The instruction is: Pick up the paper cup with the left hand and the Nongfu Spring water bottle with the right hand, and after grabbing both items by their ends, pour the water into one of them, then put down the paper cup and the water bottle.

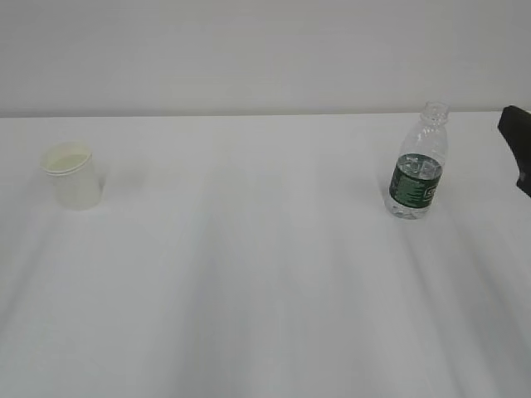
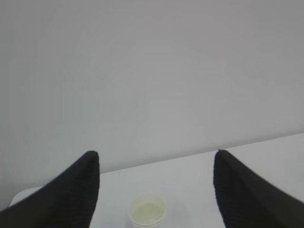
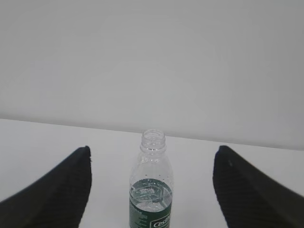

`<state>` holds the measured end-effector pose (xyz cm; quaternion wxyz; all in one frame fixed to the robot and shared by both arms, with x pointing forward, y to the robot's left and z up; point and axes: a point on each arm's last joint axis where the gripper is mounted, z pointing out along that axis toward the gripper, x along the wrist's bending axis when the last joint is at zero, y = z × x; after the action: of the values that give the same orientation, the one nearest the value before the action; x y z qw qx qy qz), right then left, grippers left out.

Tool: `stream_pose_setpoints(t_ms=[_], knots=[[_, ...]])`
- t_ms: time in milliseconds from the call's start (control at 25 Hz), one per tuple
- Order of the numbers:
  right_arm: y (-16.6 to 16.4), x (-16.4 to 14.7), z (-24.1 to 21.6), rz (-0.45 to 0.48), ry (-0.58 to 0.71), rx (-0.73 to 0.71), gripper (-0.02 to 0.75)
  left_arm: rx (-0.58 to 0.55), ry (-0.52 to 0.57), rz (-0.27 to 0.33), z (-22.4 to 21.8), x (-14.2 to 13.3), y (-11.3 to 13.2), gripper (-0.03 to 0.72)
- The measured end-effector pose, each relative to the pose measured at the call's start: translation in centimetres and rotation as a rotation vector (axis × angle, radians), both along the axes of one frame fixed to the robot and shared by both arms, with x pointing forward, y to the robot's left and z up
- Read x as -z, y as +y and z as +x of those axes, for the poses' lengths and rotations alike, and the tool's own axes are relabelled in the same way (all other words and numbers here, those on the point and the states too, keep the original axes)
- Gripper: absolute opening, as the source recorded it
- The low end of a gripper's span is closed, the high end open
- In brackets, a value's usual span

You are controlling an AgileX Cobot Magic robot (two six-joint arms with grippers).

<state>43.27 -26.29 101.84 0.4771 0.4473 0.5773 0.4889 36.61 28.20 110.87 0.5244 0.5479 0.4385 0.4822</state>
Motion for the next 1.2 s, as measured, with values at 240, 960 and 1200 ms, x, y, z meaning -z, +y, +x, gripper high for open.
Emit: stream_pose_setpoints(t_ms=[240, 960, 1200], knots=[[-0.3, -1.5, -1.8, 0.007, -0.023, -0.014, 0.594, -0.011, -0.022, -0.004, -2.3, -0.5, 0.5, 0.538], [-0.8, -2.9, -6.0, -0.033, 0.023, -0.060, 0.593, -0.036, 0.085, -0.011, -5.4, -0.2, 1.1, 0.534], [-0.7, -3.1, -6.5, -0.076, 0.096, -0.084, 0.593, -0.054, 0.213, 0.005, -6.1, -0.1, 1.4, 0.532]])
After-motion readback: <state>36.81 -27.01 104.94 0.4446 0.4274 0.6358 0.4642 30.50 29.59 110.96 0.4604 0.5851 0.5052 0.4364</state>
